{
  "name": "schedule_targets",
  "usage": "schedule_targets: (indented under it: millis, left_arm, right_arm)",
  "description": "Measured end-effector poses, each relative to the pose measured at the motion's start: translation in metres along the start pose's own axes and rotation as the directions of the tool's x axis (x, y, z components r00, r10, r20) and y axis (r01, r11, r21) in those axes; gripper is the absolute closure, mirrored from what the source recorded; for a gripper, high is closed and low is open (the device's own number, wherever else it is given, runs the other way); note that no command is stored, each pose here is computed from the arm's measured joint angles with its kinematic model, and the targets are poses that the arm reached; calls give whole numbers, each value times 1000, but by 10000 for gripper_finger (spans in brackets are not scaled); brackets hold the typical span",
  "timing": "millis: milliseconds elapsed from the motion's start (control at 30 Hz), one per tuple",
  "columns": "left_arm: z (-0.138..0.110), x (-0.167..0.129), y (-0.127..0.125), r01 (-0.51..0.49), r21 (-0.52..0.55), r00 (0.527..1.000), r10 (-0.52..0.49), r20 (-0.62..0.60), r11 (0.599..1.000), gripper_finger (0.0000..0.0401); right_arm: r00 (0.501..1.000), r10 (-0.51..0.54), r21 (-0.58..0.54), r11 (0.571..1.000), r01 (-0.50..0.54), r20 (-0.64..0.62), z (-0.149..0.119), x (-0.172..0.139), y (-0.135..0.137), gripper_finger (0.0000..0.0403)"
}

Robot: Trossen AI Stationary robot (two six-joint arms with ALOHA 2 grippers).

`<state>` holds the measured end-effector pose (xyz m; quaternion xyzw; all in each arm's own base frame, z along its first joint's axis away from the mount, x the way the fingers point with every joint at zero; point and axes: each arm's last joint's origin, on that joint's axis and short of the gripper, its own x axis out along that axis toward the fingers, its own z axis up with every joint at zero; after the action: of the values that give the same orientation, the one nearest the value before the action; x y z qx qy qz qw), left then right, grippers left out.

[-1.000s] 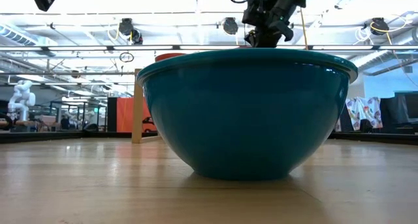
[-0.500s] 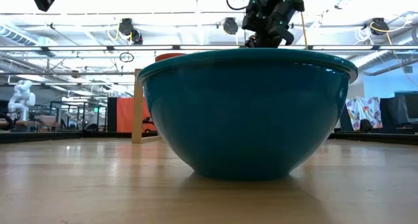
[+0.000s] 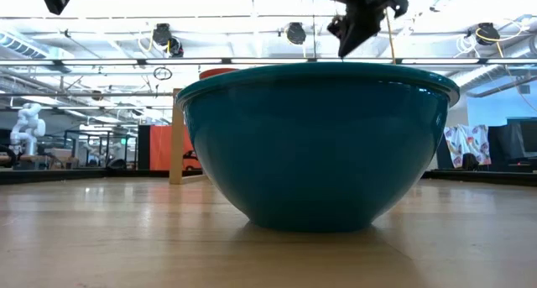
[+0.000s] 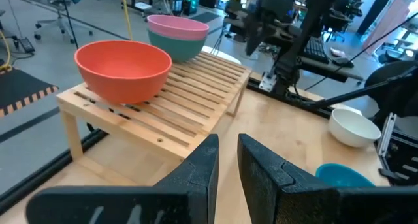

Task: Place and stack bowls onto a shelf
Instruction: Put the dark blue bowl on the shelf

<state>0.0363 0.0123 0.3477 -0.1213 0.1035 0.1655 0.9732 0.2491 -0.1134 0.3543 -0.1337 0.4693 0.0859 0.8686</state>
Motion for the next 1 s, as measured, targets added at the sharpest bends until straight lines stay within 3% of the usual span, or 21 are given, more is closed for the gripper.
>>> schedule_targets:
  millis: [133,267,433,567,833,1000]
  left_arm:
    - [0,3,0,-2,-27,1000,2,-14,1000,339]
    - [2,13,1,-26,22,998,27,-52,999,339]
    - [0,54,4,-52,112,965,79,-249,992,339]
    - [2,90,5,-28,192,943,89,-320,981,339]
    - [13,156,12,12,304,966,68,-251,953,339]
    - [14,187,30,7,290,971,62,-229,957,339]
  right_arm:
    - [997,-40,4,999,39,71,5,-17,11,403]
    - [987,-84,-25,996,88,137,10,-30,16,403]
    - [972,-125,-29,991,133,198,12,-42,20,403]
    - [966,-143,-2,989,147,217,11,-49,22,403]
    - [962,-150,4,988,153,229,10,-55,25,403]
    - [961,-151,3,988,154,230,9,-57,27,403]
